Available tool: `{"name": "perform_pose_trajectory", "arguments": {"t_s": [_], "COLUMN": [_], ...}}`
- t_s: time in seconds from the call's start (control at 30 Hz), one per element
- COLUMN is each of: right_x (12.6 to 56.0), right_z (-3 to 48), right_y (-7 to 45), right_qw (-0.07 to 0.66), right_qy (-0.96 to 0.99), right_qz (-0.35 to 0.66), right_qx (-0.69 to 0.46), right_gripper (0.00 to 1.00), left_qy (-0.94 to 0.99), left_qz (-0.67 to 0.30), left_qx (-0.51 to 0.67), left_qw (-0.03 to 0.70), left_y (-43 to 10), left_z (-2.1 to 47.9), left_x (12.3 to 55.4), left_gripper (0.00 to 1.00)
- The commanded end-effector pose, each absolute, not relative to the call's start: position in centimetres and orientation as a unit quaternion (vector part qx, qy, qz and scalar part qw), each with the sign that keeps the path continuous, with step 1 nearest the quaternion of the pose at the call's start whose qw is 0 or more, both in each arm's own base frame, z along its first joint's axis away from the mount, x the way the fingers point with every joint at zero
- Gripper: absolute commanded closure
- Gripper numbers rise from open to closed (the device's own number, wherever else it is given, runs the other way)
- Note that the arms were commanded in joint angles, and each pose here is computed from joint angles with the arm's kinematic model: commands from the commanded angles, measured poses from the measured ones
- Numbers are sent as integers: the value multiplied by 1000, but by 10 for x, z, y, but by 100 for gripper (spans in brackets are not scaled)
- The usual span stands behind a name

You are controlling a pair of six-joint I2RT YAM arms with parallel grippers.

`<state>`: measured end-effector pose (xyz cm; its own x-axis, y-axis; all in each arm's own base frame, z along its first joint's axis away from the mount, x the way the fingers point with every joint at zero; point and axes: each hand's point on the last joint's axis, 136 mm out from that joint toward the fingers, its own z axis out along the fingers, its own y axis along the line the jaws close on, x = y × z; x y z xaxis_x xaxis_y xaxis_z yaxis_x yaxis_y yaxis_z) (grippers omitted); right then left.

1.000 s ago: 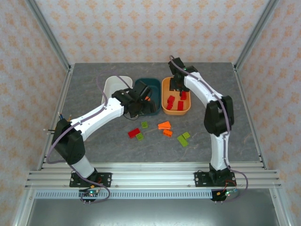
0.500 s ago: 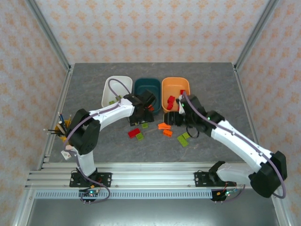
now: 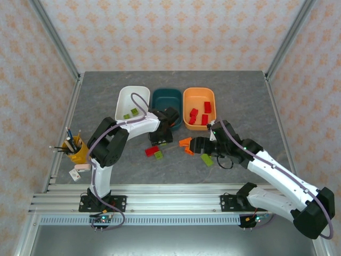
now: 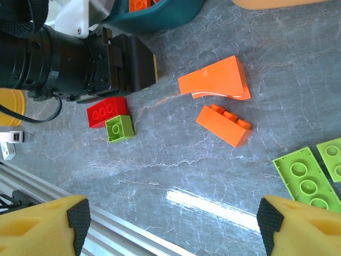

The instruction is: Sort the legos into containers by color

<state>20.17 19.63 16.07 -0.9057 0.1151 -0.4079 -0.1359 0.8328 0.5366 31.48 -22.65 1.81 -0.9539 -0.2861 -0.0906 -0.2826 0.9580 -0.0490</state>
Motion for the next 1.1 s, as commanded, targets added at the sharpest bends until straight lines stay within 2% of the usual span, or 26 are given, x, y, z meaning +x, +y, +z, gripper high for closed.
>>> {"name": "perform_pose_trajectory", "arguments": {"t_s": [0.0, 0.13, 0.17, 0.4, 0.67, 0.83, 1.07], "right_x": [202, 202, 202, 206, 227, 246, 271], "right_z": [162, 161, 161, 180, 220, 223, 225], "right_y": [193, 195, 195, 201, 248, 285, 311], "right_qw": [218, 215, 215, 231, 272, 265, 257], "right_qy": [935, 936, 936, 927, 894, 897, 902], "right_qz": [279, 280, 280, 296, 349, 343, 337], "right_qx": [1, 1, 0, -19, -73, -88, -84], "right_gripper": [16, 18, 18, 19, 16, 15, 15], "left_qy": [988, 988, 988, 982, 974, 972, 972], "left_qz": [-9, 1, 3, 1, -28, -38, -42], "left_qx": [-138, -131, -130, -125, -165, -176, -202], "left_qw": [69, 79, 84, 143, 155, 148, 110], "left_y": [-232, -230, -230, -212, -142, -111, -92], "left_z": [21, 24, 28, 96, 149, 153, 110], "left_x": [323, 323, 323, 323, 334, 368, 415], "left_gripper": [53, 68, 69, 70, 71, 71, 71]}}
